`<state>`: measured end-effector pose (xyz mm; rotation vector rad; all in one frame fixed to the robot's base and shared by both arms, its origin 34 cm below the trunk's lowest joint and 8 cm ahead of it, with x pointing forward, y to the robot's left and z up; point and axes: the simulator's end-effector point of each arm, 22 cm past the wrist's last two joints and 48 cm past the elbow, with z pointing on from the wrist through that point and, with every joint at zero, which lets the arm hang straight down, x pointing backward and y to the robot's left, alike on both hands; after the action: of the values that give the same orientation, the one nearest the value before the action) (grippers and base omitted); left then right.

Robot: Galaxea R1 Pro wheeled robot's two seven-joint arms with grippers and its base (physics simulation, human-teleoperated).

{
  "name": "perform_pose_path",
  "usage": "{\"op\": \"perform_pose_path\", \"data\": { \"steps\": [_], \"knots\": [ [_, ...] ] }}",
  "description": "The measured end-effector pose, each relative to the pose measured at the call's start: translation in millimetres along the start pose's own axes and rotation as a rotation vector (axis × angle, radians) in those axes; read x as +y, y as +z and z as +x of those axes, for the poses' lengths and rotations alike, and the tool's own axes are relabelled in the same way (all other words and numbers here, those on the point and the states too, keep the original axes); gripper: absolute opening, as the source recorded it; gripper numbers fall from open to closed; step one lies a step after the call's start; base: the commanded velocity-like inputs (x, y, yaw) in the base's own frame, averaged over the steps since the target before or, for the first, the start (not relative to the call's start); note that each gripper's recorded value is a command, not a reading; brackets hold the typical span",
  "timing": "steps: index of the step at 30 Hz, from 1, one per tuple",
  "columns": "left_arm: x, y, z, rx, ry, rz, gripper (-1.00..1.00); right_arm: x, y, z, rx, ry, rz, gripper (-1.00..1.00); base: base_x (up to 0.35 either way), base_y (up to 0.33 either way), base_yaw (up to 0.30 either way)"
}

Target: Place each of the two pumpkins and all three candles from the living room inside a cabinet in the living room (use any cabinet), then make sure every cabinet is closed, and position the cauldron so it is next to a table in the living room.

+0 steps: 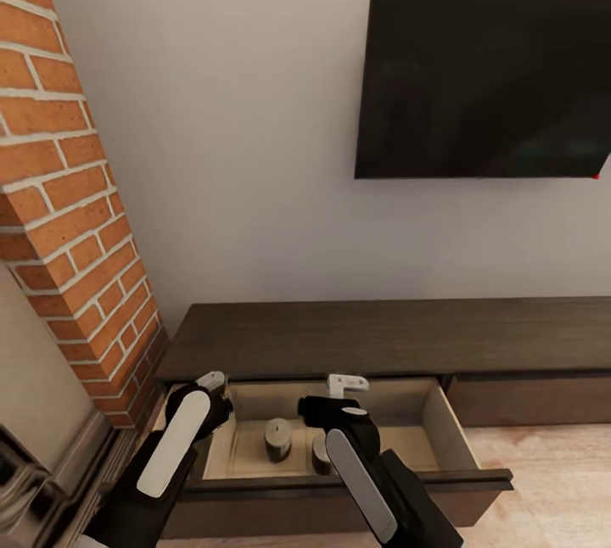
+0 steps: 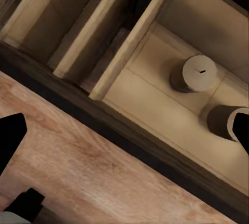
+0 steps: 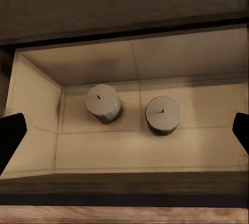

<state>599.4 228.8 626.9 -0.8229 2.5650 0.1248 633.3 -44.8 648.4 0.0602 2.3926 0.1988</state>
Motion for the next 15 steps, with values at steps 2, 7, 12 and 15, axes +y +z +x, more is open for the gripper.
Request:
{"op": "perform_pose_path", "data": {
  "steps": [2,7,12,15],
  "knots": [
    [10,-0.1,-5,-0.005,0.004,-0.021,1.0,-4,2.5,6,0.021,-0.004,0.013,1.0,0.0,0.0,0.0],
    [31,3.7,13,0.03,0.018,-0.062,1.0,-16,12.5,27,0.072,-0.003,0.055,1.0,0.0,0.0,0.0],
    [55,6.6,45,0.085,0.033,-0.108,1.0,-32,23.1,41,0.069,0.038,0.104,1.0,0.0,0.0,0.0],
    [70,8.3,65,0.12,0.042,-0.141,1.0,-41,31.1,55,0.071,0.061,0.122,1.0,-0.016,0.0,0.0]
  ]
}}
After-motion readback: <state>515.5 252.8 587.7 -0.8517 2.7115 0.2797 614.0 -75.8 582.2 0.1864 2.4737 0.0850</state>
